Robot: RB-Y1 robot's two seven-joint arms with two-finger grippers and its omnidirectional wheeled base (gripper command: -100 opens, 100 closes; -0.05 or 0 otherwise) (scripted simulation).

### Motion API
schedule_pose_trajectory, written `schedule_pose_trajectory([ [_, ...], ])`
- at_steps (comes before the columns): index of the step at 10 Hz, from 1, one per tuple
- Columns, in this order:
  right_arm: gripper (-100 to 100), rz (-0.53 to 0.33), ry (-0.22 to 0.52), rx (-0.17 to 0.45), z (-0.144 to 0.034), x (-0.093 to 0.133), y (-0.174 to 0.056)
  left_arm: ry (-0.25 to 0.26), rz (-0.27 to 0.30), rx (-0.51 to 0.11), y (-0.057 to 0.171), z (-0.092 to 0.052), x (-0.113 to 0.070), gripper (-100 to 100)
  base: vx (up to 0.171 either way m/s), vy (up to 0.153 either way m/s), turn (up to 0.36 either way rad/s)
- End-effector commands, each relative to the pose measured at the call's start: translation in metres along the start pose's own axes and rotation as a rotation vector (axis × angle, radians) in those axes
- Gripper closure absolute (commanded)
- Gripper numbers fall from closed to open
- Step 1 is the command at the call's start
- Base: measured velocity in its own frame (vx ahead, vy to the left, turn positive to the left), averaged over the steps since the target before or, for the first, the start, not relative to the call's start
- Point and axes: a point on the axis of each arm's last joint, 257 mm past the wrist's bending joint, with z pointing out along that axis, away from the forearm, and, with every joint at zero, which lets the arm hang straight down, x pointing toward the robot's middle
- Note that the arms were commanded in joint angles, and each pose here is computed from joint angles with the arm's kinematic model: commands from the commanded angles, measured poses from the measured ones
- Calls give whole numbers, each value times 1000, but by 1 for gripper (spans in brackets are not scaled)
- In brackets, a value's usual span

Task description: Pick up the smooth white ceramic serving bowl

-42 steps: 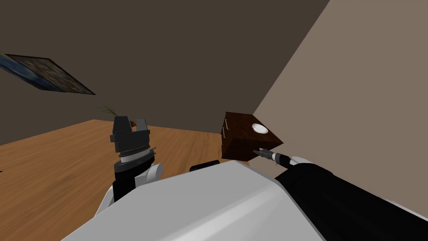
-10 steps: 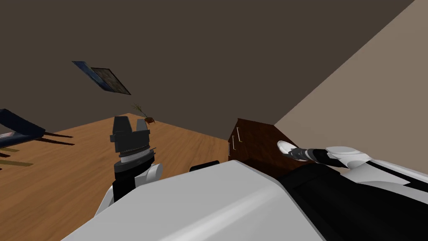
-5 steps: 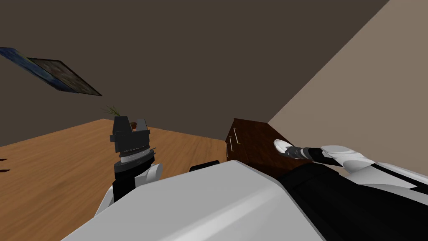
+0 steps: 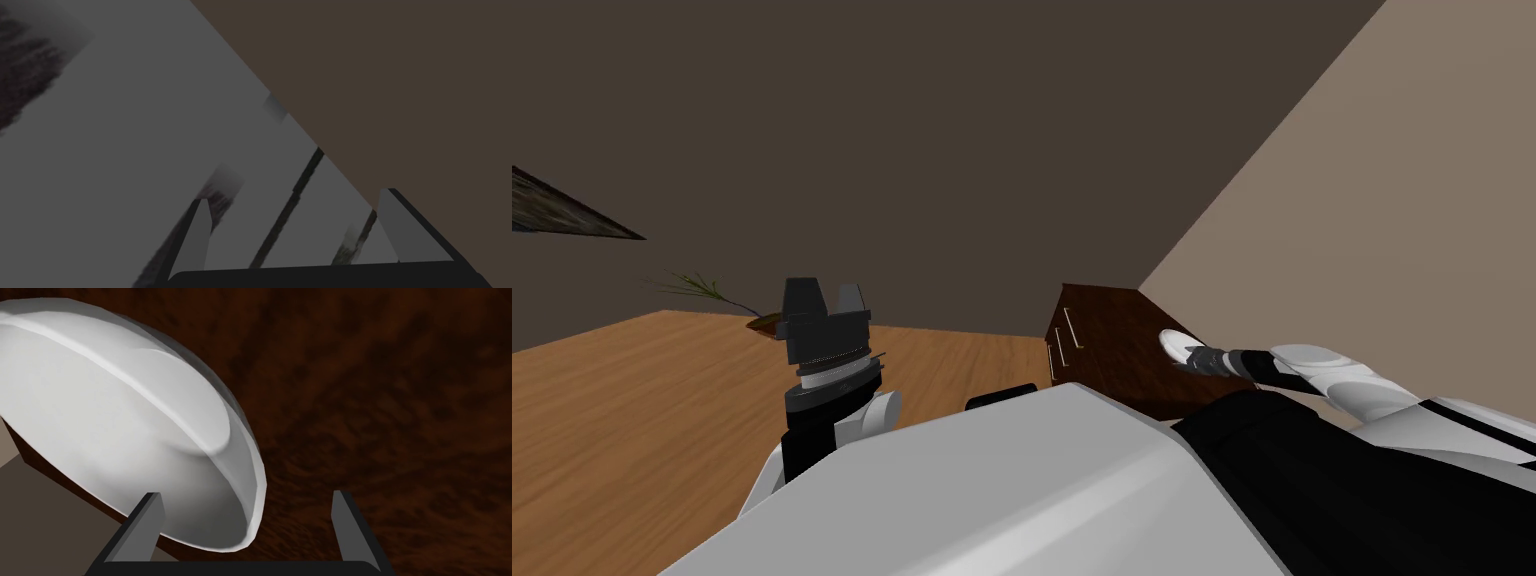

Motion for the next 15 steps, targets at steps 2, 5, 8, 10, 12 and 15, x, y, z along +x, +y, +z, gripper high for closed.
schedule_pose_trajectory([
  [2, -100, -52, -24, -12, 3, -11, 5, 0, 0, 0, 0, 0, 0, 0, 199, 14, -299],
  [5, 100, -46, -22, -10, 3, -11, 5, 0, 0, 0, 0, 0, 0, 0, 23, 7, -3],
  [8, 100, -43, -22, -10, 3, -11, 5, 0, 0, 0, 0, 0, 0, 0, 0, 0, 0],
  [10, 100, -18, -8, -4, 1, -4, 2, 0, 0, 0, 0, 0, 0, 0, -56, -5, 132],
  [12, 100, 48, 20, 14, -3, 9, -5, 0, -1, 1, 0, 0, 0, 0, -277, -8, 403],
  [15, 100, 118, 52, 37, -9, 25, -12, 0, -1, 1, 0, 0, 0, 0, -235, -10, 331],
])
